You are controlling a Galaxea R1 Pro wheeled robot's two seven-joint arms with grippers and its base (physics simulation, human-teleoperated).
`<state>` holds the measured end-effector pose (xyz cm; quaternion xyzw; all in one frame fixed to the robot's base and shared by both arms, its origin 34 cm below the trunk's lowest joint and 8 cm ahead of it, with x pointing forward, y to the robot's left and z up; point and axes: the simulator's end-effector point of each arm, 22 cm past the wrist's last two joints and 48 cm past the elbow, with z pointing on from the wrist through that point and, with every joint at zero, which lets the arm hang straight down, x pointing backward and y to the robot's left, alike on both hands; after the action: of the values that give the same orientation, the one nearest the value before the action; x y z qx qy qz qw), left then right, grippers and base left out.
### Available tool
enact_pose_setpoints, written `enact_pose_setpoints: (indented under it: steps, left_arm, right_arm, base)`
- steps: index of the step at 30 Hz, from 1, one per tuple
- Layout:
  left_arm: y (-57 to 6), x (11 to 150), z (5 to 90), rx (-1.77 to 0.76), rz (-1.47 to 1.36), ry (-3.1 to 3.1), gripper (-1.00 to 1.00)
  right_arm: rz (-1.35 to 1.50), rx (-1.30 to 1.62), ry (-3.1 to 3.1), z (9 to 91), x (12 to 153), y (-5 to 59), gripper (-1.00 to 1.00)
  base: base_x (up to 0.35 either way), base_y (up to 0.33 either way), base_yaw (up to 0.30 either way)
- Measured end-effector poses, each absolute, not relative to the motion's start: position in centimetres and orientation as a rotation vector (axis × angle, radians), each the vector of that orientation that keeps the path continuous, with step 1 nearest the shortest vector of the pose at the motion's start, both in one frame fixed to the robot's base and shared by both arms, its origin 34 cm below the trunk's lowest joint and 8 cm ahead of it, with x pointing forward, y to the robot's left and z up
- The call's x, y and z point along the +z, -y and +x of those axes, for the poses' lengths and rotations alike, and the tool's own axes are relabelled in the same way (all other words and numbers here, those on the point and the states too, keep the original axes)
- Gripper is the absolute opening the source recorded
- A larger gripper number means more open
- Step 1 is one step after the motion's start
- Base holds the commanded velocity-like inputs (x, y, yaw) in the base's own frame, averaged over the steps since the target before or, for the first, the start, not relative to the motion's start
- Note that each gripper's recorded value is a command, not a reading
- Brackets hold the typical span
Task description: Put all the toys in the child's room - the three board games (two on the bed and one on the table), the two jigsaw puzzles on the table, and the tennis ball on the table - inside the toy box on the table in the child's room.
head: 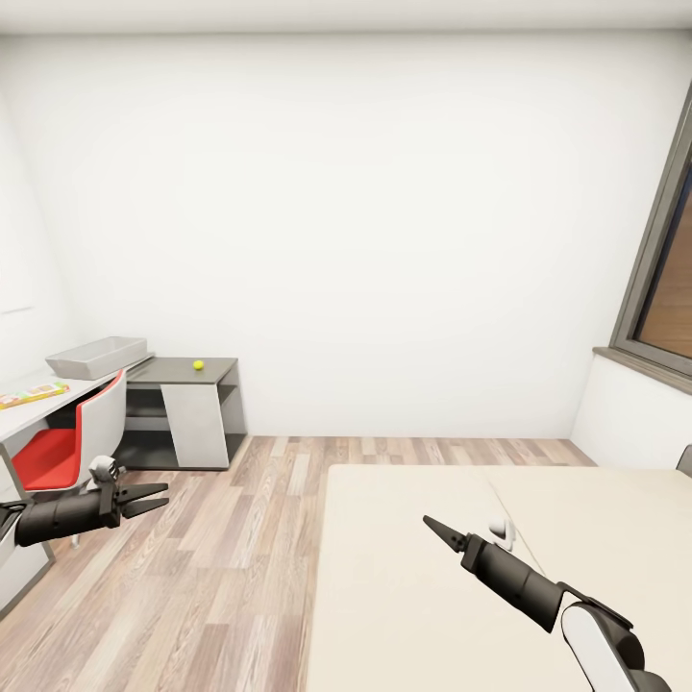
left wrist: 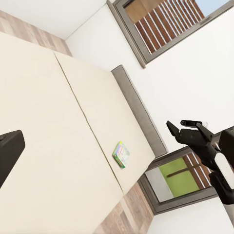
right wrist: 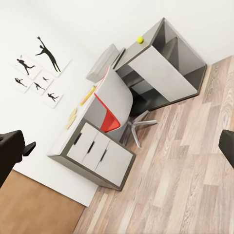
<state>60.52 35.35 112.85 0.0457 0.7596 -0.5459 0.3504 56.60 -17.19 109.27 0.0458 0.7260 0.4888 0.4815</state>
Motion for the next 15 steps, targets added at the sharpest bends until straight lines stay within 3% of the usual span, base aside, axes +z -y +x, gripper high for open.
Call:
enact_pose_setpoints:
  steps: [15]
  left_arm:
    - [-35.34, 112.83, 60.52, -1.414, 0.119, -1.968, 1.00]
  right_arm:
    - [0.114, 1.193, -1.767, 56.63, 109.35, 17.27, 1.00]
  base:
    - [0.000, 0.000, -0.001]
